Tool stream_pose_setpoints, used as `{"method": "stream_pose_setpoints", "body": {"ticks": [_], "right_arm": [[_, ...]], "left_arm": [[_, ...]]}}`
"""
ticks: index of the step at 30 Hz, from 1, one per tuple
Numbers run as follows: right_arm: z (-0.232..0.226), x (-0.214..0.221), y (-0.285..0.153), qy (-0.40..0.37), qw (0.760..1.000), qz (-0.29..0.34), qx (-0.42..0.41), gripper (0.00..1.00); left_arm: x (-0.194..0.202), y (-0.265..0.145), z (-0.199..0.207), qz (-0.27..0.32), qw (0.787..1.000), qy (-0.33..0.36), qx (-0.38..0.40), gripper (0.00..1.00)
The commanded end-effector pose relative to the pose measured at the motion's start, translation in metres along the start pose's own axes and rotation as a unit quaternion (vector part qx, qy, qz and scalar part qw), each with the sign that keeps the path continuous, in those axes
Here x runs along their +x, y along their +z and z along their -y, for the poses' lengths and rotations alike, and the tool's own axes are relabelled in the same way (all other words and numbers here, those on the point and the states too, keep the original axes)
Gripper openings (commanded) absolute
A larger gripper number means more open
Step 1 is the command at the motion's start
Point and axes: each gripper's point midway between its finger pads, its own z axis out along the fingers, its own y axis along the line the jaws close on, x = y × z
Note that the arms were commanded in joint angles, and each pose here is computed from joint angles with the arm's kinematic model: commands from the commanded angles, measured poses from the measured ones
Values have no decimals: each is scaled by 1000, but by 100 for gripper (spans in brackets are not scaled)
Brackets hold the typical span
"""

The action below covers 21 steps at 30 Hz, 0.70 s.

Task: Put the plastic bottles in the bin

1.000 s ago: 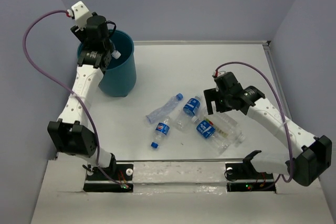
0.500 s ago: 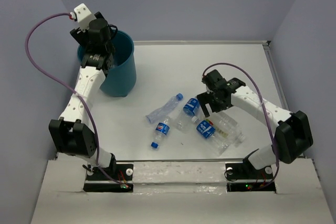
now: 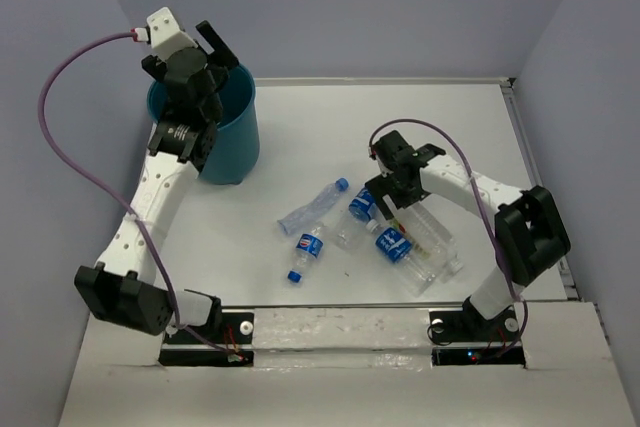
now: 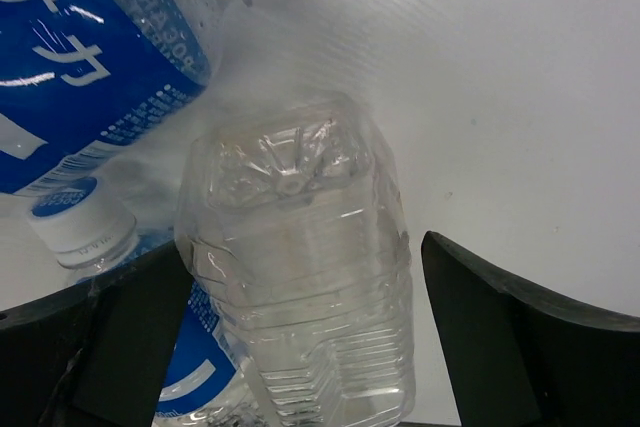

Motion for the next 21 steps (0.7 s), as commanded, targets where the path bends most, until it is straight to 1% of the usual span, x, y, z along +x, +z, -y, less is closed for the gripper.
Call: {"method": "stream_pose_setpoints", "body": {"ticks": [1, 4, 5, 6, 10, 11, 13, 15, 18, 19, 21], "right_arm": [[1, -31, 4, -16, 999, 45, -23, 100], [11, -25, 18, -3, 999, 32, -16, 97], [19, -22, 21, 5, 1000, 28, 1, 96], [25, -22, 22, 13, 1000, 28, 8, 93], [38, -31, 12, 25, 998, 52, 29, 87], [43, -29, 12, 29, 998, 52, 36, 83], [51, -29, 10, 31, 997, 53, 56, 80], [60, -31, 6, 39, 995, 58, 72, 72], [71, -37, -5, 48, 991, 75, 97, 65], [81, -40, -14, 60, 988, 86, 114, 63], [89, -43, -27, 68, 984, 101, 132, 63]], "left_arm": [[-41, -49, 30, 38, 995, -56, 78, 96], [-35, -68, 39, 23, 990, -64, 121, 96], [-32, -80, 42, 13, 986, -69, 150, 97], [-29, -87, 44, 7, 983, -71, 166, 99], [-29, -125, 48, -7, 967, -76, 244, 99], [-29, -131, 47, -7, 964, -75, 254, 99], [-36, -147, 40, 2, 960, -73, 269, 99], [-25, -151, 30, -4, 962, -66, 264, 99], [-18, -161, 15, -1, 964, -67, 258, 99], [-15, -164, 9, 0, 964, -66, 257, 99], [-13, -167, 5, 1, 964, -67, 256, 99]]}}
